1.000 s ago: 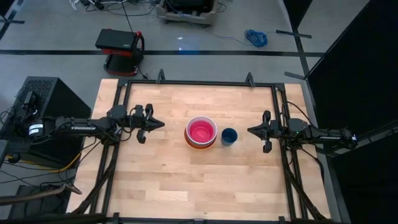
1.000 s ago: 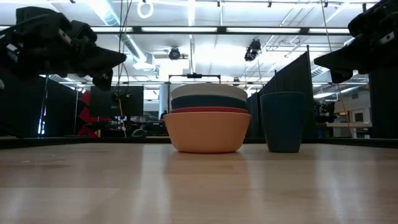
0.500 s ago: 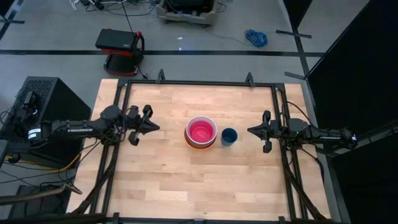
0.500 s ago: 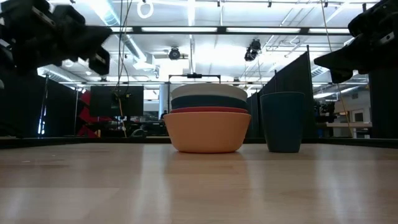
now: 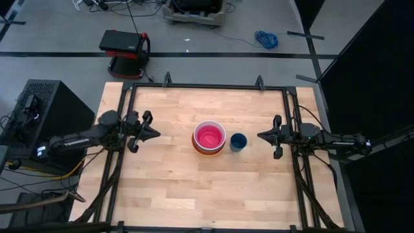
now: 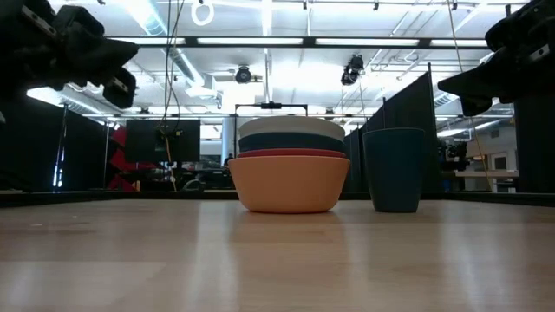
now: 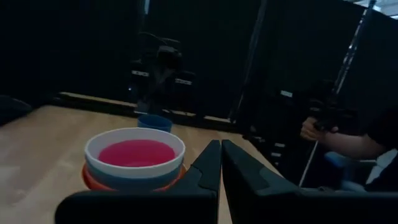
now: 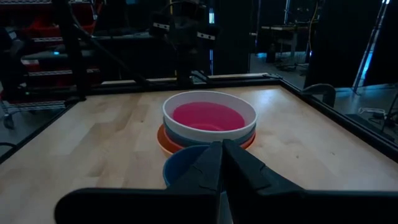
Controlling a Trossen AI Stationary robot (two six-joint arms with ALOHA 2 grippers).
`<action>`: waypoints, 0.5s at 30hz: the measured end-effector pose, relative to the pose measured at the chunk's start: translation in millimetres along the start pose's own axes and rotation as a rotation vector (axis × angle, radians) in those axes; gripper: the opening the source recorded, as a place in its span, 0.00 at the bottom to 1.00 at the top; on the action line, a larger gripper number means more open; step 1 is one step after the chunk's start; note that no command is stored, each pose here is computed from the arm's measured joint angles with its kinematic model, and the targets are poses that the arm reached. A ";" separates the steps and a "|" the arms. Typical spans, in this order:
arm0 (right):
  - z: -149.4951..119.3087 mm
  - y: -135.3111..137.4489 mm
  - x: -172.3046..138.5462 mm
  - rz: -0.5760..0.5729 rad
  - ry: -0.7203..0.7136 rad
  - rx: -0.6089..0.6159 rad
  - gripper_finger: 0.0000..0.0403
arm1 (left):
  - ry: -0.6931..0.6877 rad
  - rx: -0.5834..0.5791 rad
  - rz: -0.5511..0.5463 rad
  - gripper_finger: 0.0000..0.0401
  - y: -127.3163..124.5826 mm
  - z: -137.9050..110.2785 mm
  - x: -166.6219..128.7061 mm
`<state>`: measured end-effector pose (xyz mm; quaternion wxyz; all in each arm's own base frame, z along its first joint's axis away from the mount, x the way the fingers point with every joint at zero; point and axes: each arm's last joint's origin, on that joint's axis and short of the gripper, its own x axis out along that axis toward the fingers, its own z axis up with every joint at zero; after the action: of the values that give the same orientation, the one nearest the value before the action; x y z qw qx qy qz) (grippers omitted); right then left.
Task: Nest bowls inside each other
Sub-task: Return to Home Position
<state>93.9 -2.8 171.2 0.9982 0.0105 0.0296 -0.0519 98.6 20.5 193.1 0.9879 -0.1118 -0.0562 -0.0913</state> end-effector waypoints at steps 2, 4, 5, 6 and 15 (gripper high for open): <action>0.0 0.0 0.0 -0.001 0.000 0.000 0.00 | 0.013 -0.007 0.015 0.00 -1.7 -0.4 -3.6; 0.0 0.0 0.0 -0.001 0.000 0.000 0.00 | 0.026 -0.013 0.029 0.00 -3.4 -0.8 -7.3; 0.0 0.0 0.0 -0.002 -0.001 0.000 0.00 | 0.027 -0.007 0.040 0.00 -4.0 0.1 -8.5; 0.0 -0.1 0.0 -0.002 0.000 0.000 0.00 | 0.019 0.003 0.052 0.00 -4.9 1.8 -9.8; -0.1 -0.1 0.1 -0.002 0.000 0.000 0.00 | 0.002 0.069 0.098 0.00 -4.5 3.9 -10.6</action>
<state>93.9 -2.8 171.1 0.9981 0.0106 0.0297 -0.0528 87.0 18.8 196.4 0.9945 -0.0802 -0.0527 -0.0409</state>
